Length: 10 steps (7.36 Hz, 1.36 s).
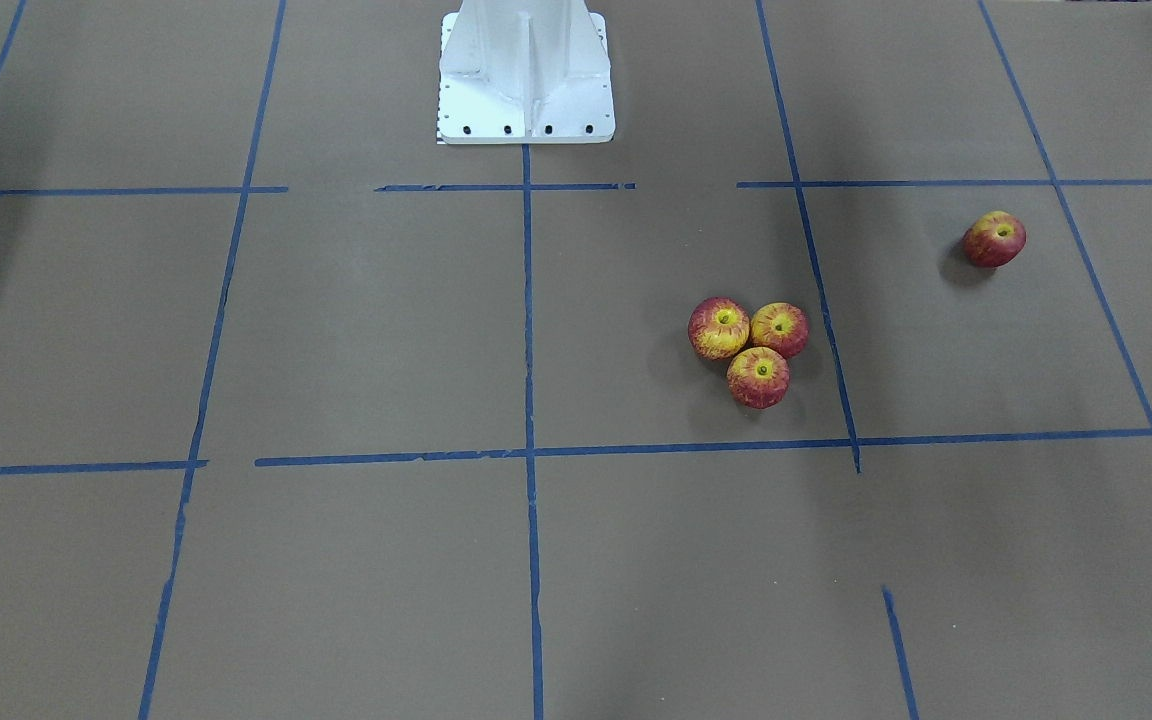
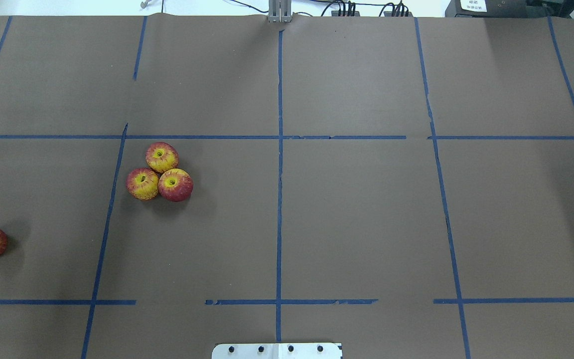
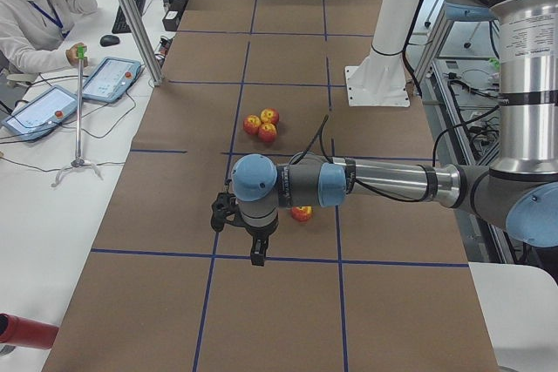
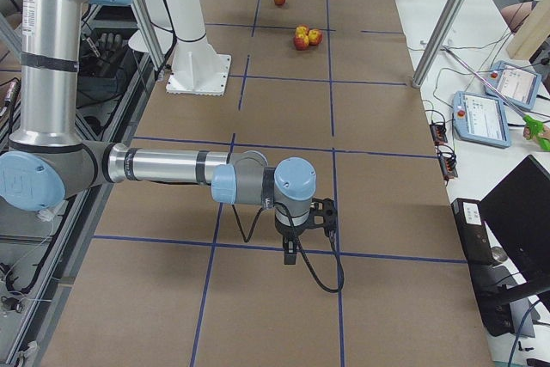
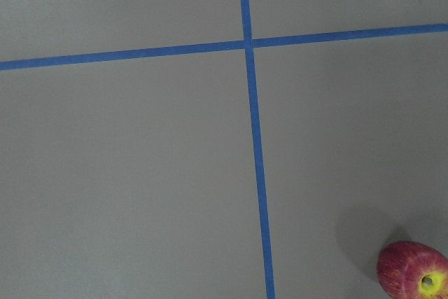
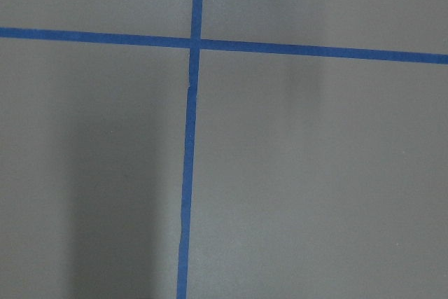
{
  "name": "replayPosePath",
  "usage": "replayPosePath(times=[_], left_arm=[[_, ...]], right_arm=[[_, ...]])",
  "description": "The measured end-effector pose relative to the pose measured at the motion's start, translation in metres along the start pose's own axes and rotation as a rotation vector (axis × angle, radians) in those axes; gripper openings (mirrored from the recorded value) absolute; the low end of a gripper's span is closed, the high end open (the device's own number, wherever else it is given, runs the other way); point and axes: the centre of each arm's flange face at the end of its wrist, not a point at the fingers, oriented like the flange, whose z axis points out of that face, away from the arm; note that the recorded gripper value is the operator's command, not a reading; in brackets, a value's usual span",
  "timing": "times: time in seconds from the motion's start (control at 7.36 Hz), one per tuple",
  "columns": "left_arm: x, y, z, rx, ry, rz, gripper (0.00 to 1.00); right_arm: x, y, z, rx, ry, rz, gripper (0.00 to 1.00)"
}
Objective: Stack apples
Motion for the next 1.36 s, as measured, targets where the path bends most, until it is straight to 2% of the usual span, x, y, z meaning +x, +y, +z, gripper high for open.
replayPosePath(times=[0.41,0.81,1.09,1.36], left_arm=[[0.004,-0.002,-0.004,0.006,0.002,0.005,1.0],[0.006,0.001,0.01,-0.004,0.004,0.024,1.0],[0.045,-0.012,0.042,-0.02,0.025,0.082,1.0],[0.105,-0.016,0.085,-0.025,0.061,0.056,1.0]], right_arm=[[0.0,0.0,0.0,0.0,0.0,0.0,1.0],[0.0,0.0,0.0,0.0,0.0,0.0,1.0],[0.0,0.0,0.0,0.0,0.0,0.0,1.0],[0.0,0.0,0.0,0.0,0.0,0.0,1.0]])
